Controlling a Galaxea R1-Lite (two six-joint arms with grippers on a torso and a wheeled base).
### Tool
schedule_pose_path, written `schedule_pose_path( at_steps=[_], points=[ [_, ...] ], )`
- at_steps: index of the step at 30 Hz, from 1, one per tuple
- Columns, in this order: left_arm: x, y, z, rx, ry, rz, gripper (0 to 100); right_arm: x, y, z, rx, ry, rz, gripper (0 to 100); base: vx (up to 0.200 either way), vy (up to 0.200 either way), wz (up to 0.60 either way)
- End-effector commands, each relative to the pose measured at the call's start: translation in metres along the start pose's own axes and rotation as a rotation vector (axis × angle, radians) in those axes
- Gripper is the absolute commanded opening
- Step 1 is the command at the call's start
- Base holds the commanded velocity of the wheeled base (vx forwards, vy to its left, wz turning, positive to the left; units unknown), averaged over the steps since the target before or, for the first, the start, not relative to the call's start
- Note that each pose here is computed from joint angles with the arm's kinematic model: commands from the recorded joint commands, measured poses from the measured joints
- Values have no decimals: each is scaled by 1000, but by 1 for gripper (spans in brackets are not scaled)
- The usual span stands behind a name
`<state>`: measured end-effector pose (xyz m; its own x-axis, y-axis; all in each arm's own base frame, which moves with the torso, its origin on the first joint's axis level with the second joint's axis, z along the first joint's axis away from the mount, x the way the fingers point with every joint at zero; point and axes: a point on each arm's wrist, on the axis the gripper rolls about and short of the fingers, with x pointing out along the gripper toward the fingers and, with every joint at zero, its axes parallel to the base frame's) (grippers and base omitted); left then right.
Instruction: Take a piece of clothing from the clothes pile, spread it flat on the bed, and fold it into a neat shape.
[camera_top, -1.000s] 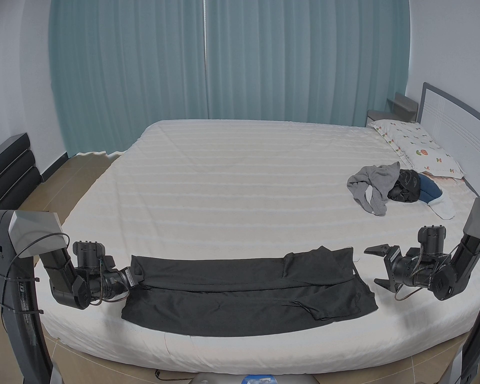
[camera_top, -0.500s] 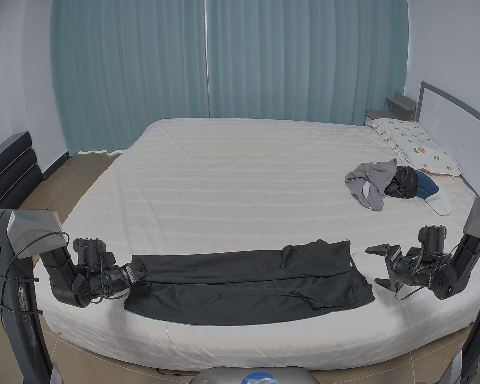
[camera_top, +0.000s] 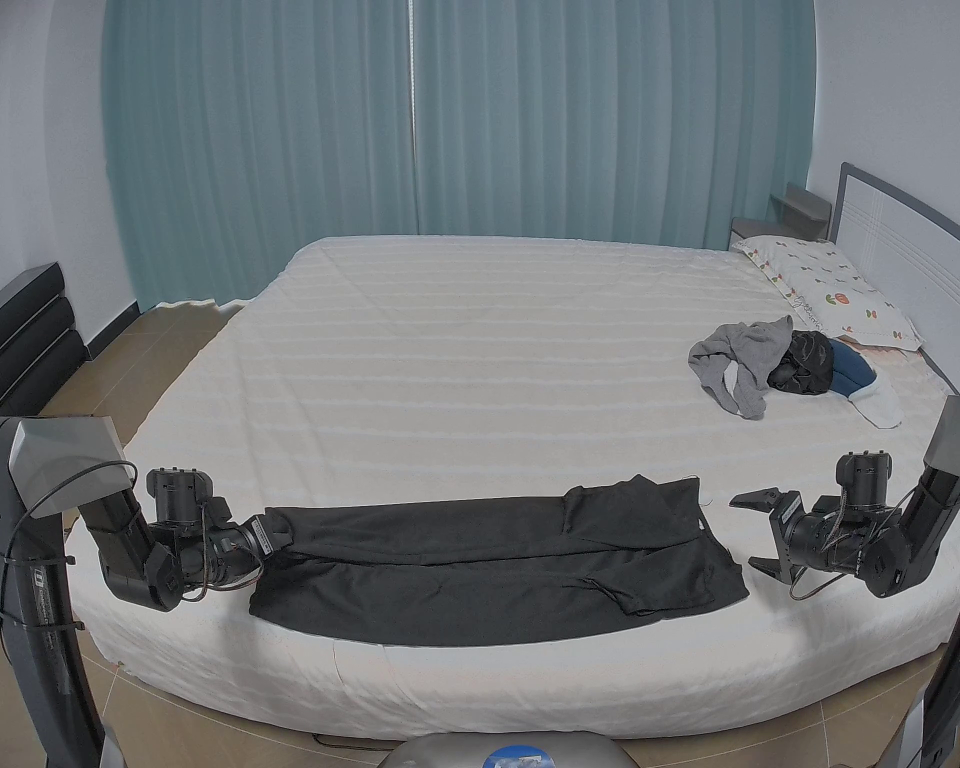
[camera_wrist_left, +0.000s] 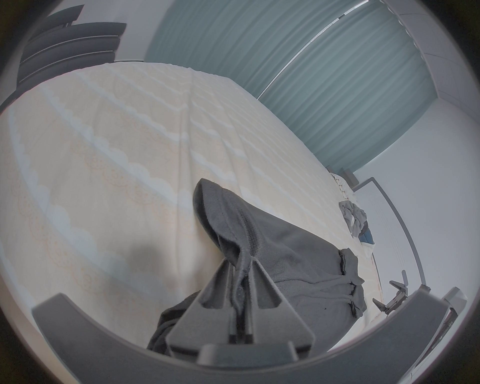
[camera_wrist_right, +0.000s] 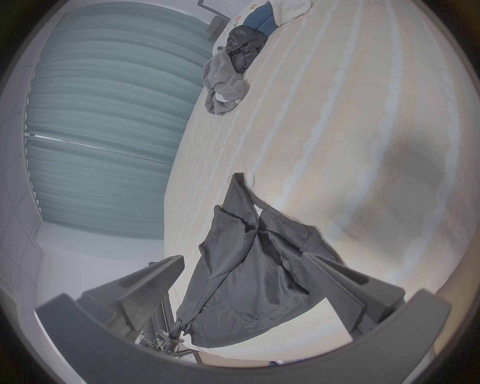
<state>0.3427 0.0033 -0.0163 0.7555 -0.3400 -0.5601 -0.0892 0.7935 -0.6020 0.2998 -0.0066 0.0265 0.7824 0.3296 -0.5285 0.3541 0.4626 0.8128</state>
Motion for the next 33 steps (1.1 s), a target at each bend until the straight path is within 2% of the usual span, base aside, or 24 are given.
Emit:
schedule_pose_path(
  at_steps=[1,22,25,33],
  points=[
    [-2,-5,2,6,-8,-9,0,0,-1,2,4,-3,0,100,0,0,0],
    [-3,-9,4,-20,-17,-23,0,2,-2,1,2,1,-2,100,0,0,0],
    [-2,-9,3,-21,-16,-22,0,2,-2,1,2,1,-2,100,-200,0,0],
    [-1,-10,6,-17,-27,-29,0,2,-1,1,1,2,-1,100,0,0,0]
  ],
)
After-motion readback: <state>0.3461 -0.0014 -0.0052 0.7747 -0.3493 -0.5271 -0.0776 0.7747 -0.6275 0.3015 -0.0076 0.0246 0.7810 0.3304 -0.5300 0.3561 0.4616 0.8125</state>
